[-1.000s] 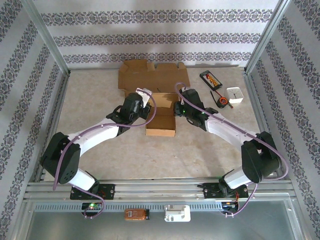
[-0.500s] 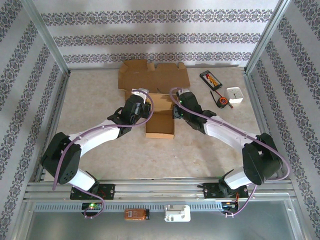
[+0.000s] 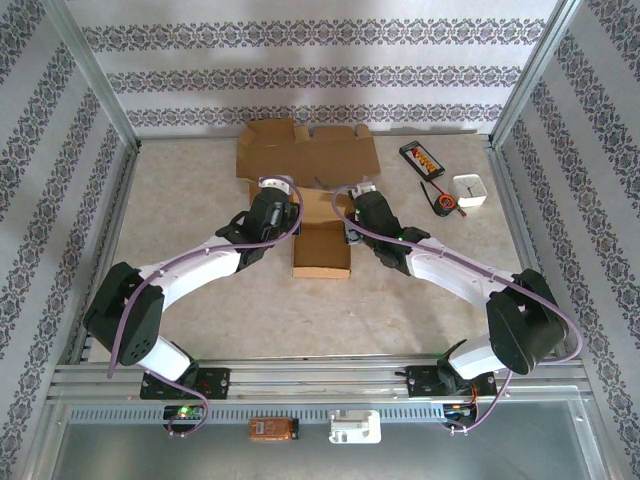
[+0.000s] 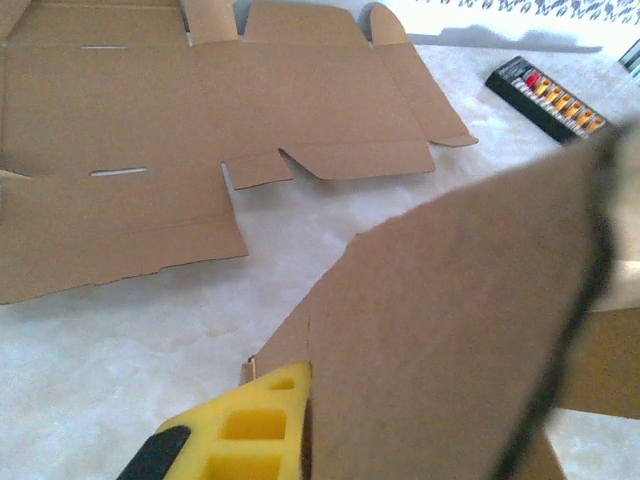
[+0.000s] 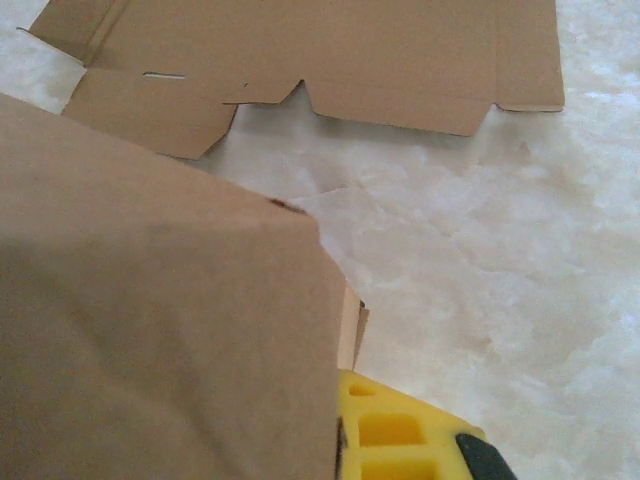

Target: Fold the paper box

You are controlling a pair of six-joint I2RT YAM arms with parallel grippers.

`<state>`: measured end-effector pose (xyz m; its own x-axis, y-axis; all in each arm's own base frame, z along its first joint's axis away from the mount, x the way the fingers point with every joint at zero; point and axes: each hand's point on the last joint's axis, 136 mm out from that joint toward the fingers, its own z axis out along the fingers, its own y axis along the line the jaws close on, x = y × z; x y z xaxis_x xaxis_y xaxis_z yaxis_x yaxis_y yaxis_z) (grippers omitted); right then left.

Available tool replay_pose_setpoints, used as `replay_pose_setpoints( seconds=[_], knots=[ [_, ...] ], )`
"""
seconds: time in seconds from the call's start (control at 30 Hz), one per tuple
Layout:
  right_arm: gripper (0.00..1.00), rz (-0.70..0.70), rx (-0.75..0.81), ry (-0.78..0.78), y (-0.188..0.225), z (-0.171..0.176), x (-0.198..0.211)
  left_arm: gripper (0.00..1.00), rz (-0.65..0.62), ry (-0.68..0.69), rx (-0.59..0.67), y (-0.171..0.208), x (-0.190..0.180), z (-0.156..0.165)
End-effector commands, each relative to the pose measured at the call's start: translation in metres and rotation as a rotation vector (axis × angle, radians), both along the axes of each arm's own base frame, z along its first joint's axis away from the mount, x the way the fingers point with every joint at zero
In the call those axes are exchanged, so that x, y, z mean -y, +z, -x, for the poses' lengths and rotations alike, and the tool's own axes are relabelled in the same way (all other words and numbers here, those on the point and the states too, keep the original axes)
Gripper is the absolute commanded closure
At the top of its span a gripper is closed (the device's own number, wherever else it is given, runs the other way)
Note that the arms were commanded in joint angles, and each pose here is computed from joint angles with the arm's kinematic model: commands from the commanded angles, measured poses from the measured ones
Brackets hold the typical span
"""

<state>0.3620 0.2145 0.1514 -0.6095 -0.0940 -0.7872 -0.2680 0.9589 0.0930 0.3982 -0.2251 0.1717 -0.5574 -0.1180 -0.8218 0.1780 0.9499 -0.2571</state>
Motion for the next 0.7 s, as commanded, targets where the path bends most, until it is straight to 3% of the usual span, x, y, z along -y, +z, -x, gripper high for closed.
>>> replay_pose_setpoints(
  seconds=[0.0,0.67],
  knots=[
    [0.95,-0.002,-0.002,0.06,-0.007,0.013,-0.012,0.94,0.113,-0.075,-0.099,-0.022,0.022,0.021],
    [0.92,-0.046,-0.051,0.008,-0.049,0.054,-0.017,0.9,0.163,-0.038,-0.277,-0.088,0.003,0.072]
  ],
)
